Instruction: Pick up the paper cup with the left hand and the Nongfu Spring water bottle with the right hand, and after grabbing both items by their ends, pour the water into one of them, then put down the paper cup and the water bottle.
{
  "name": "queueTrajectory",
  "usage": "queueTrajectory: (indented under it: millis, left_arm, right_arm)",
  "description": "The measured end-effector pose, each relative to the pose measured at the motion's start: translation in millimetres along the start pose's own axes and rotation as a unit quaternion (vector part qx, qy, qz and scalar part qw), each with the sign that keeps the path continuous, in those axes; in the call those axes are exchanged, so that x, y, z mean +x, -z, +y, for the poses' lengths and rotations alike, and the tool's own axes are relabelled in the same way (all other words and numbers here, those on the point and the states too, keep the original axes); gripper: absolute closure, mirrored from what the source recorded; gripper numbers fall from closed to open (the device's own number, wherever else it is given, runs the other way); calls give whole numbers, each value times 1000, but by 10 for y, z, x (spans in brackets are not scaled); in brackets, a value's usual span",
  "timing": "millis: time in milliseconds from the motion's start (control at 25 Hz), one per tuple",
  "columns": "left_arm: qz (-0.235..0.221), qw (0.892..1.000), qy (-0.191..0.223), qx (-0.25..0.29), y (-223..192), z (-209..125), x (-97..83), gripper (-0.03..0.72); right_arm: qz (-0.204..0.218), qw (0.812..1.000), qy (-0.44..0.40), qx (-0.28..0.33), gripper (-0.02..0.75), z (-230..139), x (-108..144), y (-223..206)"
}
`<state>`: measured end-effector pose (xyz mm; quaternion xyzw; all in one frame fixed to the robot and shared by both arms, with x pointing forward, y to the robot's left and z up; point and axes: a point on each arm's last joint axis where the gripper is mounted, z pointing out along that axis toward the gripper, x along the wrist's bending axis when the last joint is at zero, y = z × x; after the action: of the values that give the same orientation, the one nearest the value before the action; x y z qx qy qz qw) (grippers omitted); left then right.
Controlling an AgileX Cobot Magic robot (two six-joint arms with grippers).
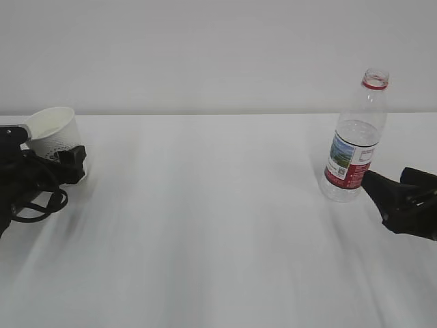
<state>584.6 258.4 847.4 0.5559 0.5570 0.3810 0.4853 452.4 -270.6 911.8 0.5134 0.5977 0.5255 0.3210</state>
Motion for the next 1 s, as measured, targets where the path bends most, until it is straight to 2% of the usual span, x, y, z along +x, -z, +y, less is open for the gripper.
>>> queueTrajectory:
  millis: [80, 240, 600, 1000]
  left_arm:
    - [0, 1000, 0, 0, 0, 0, 0, 36]
    - [0, 1000, 0, -1, 6, -1, 0, 10]
    - [5, 999, 8, 38, 188, -164, 21, 5]
    - [8, 998, 17, 53, 403, -162, 23, 13]
  right_arm:
    - [0, 1000, 0, 0, 190, 0, 0, 0]
    - [0, 1000, 0, 0, 190, 0, 0, 0]
    - [-1, 1000, 0, 0, 190, 0, -2, 0]
    - [-3, 1000, -7, 22, 190, -95, -19, -28]
